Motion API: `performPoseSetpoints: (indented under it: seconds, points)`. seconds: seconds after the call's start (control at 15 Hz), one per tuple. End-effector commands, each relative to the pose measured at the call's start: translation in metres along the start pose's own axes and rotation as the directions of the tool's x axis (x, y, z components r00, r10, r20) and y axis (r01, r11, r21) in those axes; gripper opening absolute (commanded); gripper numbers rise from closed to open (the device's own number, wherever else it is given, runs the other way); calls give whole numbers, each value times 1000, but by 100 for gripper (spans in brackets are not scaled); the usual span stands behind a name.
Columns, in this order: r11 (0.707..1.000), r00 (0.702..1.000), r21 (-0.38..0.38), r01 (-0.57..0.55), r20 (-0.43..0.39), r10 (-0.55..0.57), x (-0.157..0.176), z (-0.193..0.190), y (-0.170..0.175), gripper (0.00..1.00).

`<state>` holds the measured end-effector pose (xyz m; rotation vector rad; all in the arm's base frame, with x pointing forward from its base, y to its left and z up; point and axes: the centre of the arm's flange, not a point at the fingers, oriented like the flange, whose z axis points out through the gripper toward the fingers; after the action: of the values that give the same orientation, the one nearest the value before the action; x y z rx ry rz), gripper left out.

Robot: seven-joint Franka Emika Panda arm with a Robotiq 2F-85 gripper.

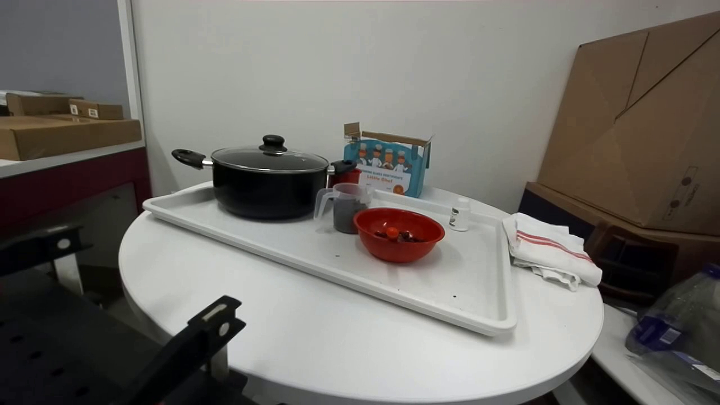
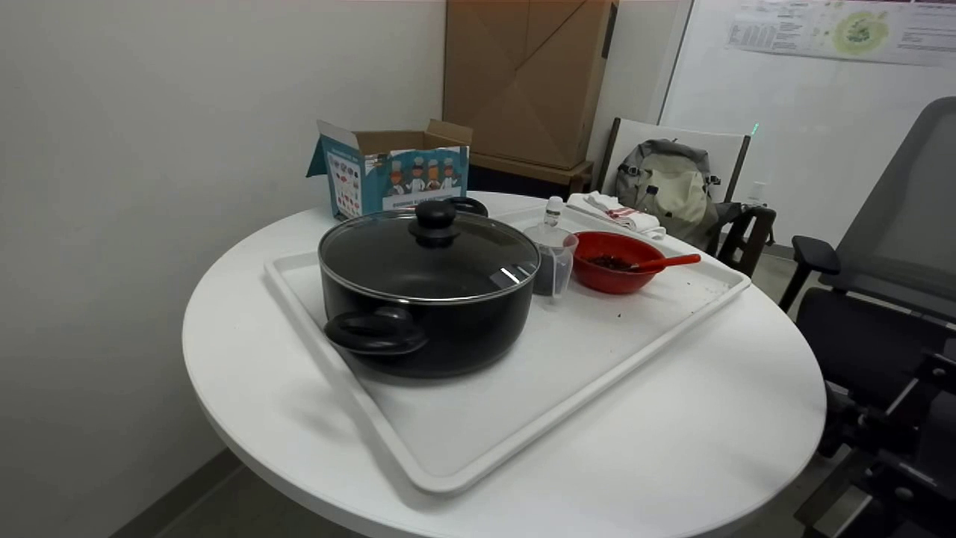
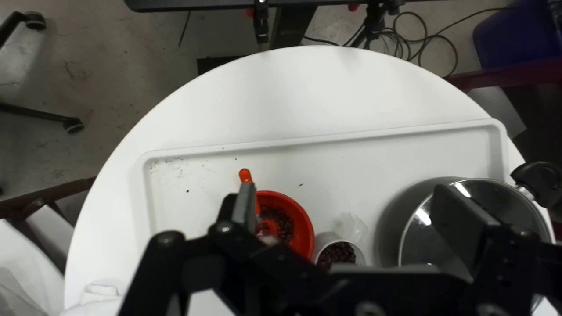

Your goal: Use the spoon to scoop some things from the bowl and put in the jug

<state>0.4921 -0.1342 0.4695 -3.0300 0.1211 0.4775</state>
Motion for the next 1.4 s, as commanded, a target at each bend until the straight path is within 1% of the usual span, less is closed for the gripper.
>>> performPoseSetpoints:
  seconds: [0.0, 0.13, 0.33, 0.53, 0.73, 1.13, 1.33]
  points:
    - [994, 1000, -112, 8, 6, -7, 29, 3, 34, 100]
    - [985, 1000, -171, -19, -26, 14, 39, 17, 49, 100]
    - [980, 997, -198, -37, -67, 25, 54, 42, 66, 100]
    - [981, 992, -190, -49, -120, 26, 62, 68, 71, 100]
    - [986, 990, -157, -52, -137, 30, 68, 91, 68, 100]
    - [995, 996, -90, -35, -82, 28, 62, 143, 53, 100]
    - [996, 998, -88, -28, -61, 22, 69, 166, 57, 100]
